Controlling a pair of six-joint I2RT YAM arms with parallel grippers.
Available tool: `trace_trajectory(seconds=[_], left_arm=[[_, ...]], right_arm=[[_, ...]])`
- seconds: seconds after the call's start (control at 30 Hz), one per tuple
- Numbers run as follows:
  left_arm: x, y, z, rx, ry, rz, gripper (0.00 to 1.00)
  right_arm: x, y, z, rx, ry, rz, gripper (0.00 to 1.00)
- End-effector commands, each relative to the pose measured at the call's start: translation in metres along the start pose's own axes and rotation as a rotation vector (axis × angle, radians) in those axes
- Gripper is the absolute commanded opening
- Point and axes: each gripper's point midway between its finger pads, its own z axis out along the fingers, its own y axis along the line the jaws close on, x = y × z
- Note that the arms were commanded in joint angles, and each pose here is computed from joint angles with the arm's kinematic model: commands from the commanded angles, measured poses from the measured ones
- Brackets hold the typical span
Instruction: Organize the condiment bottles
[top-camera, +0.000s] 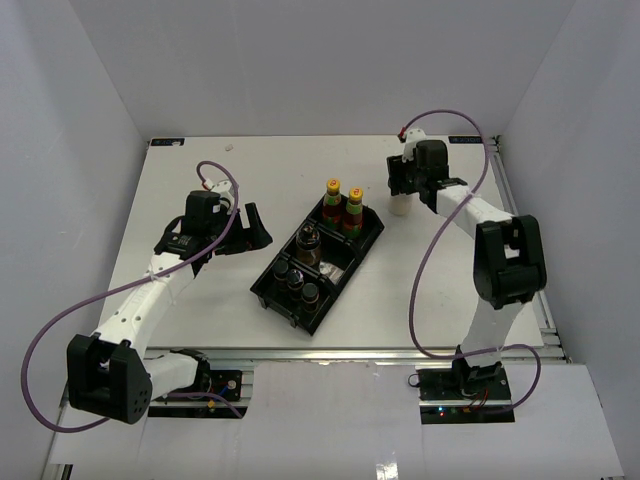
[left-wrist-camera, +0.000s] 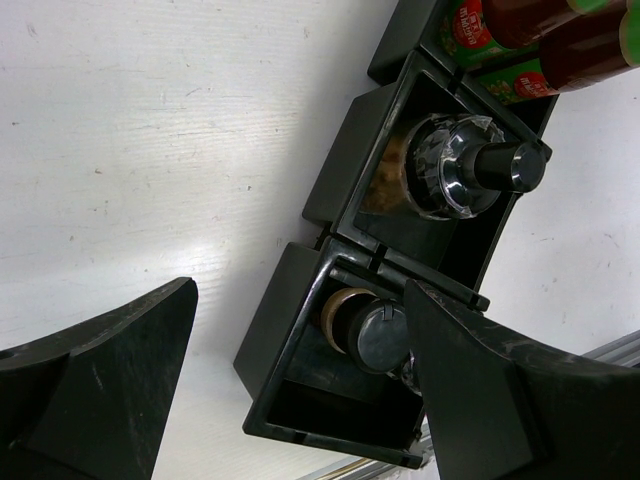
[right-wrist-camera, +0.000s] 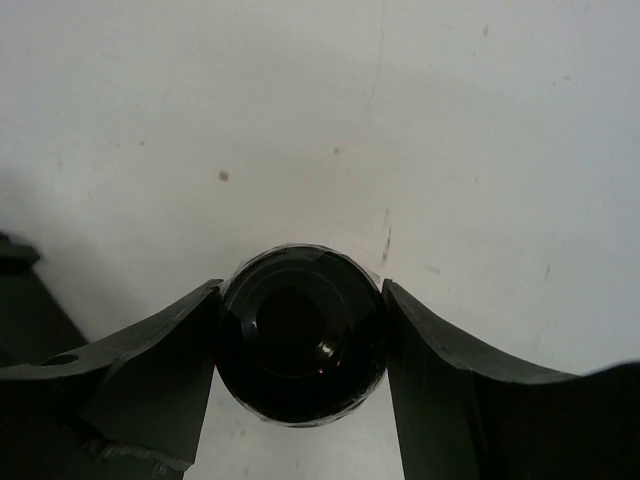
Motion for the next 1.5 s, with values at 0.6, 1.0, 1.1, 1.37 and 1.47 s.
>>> trace_trajectory(seconds=[0.6, 1.0, 1.1, 1.37, 1.47], left_arm=[[-0.024, -0.016, -0.026, 0.035, -0.071, -0.011, 0.95], [-0.025, -0.015, -0.026, 0.020, -0.076, -0.025, 0.95], [-0.025, -0.014, -0.026, 0.018, -0.075, -0.025, 0.95], [-0.028, -0.014, -0.030, 0.008, -0.086, -0.014, 0.95], [-0.031, -0.016, -0.032, 0.013, -0.094, -0.012, 0.95]], right_arm=[[0.001, 0.119, -0.208, -0.288, -0.315, -0.042, 0.08], [-0.009, 0.211, -0.213, -0.459, -0.319, -0.129, 0.08], [-0.010, 0.221, -0.205, -0.447, -0.330, -0.135, 0.08], [-0.016, 0.237, -0.191, -0.457, -0.361, -0.159, 0.08], [-0.018, 0.243, -0.189, -0.458, -0.377, -0.158, 0.08]])
